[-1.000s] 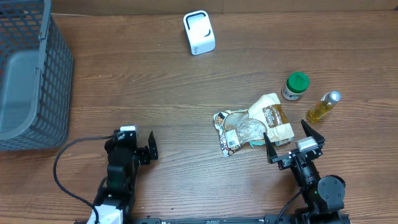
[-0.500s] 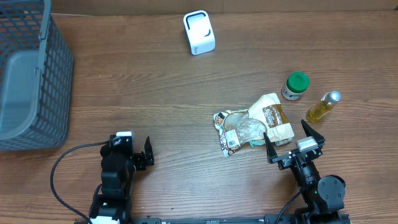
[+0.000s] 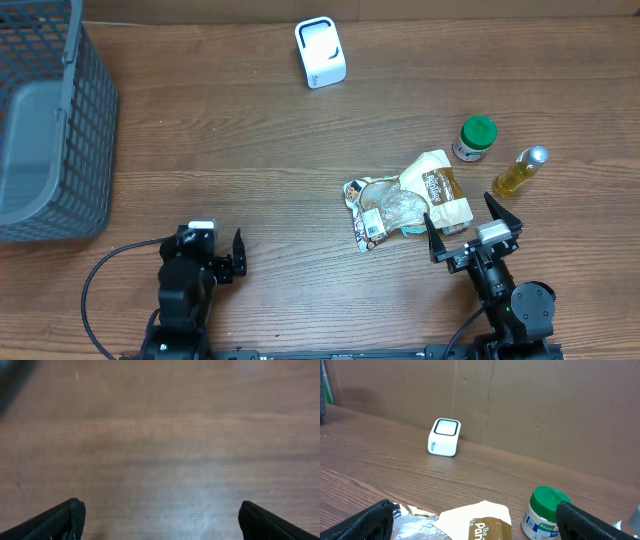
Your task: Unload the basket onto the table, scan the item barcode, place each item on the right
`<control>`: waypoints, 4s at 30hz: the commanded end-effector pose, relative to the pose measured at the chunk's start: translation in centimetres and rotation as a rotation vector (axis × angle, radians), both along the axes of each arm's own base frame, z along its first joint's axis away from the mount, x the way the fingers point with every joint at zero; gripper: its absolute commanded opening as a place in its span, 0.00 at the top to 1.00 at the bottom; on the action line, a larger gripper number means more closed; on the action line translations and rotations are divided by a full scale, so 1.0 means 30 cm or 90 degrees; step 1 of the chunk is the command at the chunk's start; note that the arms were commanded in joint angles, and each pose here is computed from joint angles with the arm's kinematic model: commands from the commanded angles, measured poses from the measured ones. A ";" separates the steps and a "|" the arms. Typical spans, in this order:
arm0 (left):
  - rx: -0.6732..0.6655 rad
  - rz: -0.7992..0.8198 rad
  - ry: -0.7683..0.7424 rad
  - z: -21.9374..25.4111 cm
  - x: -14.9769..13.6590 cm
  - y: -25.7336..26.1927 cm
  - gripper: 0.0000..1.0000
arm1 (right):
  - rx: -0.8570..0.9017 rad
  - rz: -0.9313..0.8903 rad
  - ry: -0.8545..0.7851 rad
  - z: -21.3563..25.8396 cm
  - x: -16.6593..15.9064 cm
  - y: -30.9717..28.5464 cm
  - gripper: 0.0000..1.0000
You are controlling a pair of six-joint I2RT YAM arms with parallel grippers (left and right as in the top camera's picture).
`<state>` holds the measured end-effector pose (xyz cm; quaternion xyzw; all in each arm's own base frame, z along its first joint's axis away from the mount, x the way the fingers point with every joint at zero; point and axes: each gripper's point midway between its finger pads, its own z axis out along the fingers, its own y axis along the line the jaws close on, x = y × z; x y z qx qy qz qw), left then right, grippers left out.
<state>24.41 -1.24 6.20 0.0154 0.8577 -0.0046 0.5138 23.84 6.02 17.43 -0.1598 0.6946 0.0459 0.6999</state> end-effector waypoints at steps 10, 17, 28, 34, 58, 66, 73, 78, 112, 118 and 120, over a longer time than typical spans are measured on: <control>0.041 -0.027 -0.135 0.157 0.018 0.005 0.00 | 0.000 0.002 -0.002 -0.007 0.000 0.002 0.00; 0.073 -0.030 -0.203 0.238 0.015 0.010 0.01 | 0.000 0.002 -0.002 -0.007 0.000 0.002 0.00; 0.087 -0.022 -0.263 0.310 0.006 0.018 0.00 | 0.000 0.002 -0.002 -0.007 0.000 0.002 0.00; 0.087 -0.009 -0.265 0.313 0.006 0.029 0.00 | 0.000 0.002 -0.002 -0.007 0.000 0.002 0.00; -0.007 0.019 -0.268 0.318 0.007 0.029 0.01 | 0.000 0.002 -0.002 -0.007 0.000 0.002 0.00; -0.007 0.018 -0.268 0.318 0.007 0.029 0.00 | 0.000 0.002 -0.002 -0.007 0.000 0.002 0.00; -0.007 0.018 -0.268 0.318 0.007 0.029 0.00 | 0.000 0.002 -0.002 -0.007 0.000 0.002 0.00; -0.007 0.018 -0.268 0.318 0.007 0.029 0.01 | 0.000 0.002 -0.002 -0.007 0.000 0.002 0.00; -0.007 0.018 -0.268 0.318 0.007 0.029 0.00 | 0.000 0.002 -0.002 -0.007 0.000 0.002 0.00; -0.007 0.019 -0.268 0.318 0.007 0.029 0.01 | 0.000 0.002 -0.002 -0.007 0.000 0.002 0.00; -0.007 0.018 -0.268 0.318 0.007 0.029 0.00 | 0.000 0.002 -0.002 -0.007 0.000 0.002 0.00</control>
